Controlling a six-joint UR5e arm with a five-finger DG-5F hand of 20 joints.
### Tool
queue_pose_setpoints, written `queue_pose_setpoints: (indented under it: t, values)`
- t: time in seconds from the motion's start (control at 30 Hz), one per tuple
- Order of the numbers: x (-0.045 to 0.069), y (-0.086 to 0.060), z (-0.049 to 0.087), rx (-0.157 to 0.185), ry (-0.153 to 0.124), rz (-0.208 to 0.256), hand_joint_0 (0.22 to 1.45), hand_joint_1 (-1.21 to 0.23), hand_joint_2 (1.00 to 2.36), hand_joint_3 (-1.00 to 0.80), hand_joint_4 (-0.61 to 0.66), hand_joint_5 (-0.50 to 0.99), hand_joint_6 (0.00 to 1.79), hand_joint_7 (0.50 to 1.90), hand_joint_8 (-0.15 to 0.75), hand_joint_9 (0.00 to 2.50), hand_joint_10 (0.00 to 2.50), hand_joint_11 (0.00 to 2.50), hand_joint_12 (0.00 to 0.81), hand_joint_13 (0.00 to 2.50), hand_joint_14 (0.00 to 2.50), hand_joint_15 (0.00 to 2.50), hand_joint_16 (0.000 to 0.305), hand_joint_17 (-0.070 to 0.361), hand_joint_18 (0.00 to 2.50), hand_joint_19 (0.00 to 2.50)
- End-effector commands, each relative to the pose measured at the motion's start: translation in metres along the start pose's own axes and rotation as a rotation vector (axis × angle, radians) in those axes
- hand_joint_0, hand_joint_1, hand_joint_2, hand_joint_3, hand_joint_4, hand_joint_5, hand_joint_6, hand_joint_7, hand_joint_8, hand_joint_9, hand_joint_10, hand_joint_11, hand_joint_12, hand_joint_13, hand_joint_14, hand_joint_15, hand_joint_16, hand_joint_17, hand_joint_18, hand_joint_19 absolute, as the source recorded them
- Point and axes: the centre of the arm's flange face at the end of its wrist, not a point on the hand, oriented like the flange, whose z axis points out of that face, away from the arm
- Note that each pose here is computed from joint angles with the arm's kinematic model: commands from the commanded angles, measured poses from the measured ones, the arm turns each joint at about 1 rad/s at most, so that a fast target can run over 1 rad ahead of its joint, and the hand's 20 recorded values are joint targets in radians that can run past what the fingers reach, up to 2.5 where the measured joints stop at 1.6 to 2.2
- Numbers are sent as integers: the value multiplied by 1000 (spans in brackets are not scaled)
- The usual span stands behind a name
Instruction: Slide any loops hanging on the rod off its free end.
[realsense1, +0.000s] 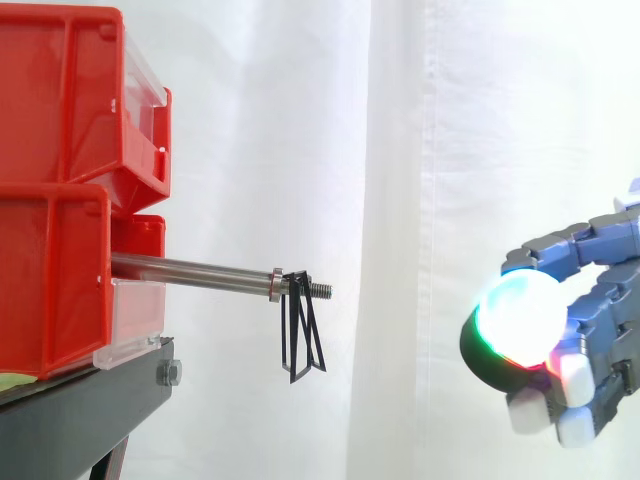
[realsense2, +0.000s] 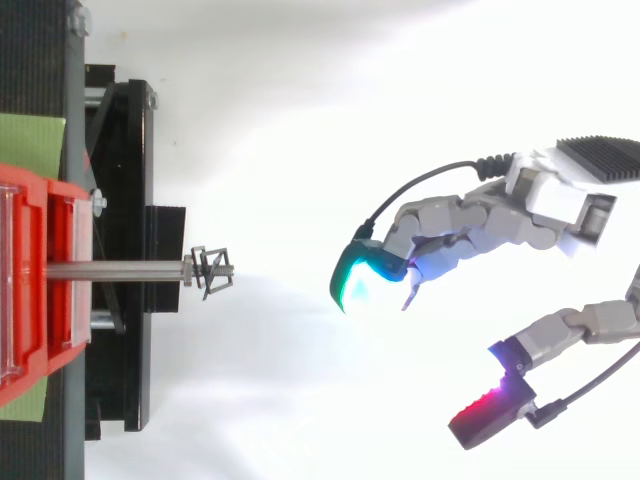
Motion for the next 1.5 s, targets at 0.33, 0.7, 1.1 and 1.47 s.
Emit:
queue_pose_setpoints:
  t: [0.33, 0.7, 1.1, 1.47]
  values:
    - [13, -37, 18, -60, -92, 35, 548, -648, 1000, -500, 325, -176, 503, 994, 320, 789, 11, 515, 370, 693, 6, 178, 61, 138, 708, 277]
    - [23, -70, 24, -53, -156, 50, 553, -647, 1000, -500, 327, -175, 502, 986, 321, 787, 11, 521, 370, 691, 6, 175, 61, 138, 709, 279]
    - [42, -99, 52, -77, -161, 113, 557, -646, 1000, -493, 330, -172, 503, 983, 318, 788, 13, 522, 368, 694, 6, 177, 61, 138, 709, 279]
    - [54, -113, 80, -110, -121, 149, 560, -644, 1001, -482, 329, -170, 503, 980, 320, 793, 11, 520, 367, 696, 7, 181, 61, 138, 712, 279]
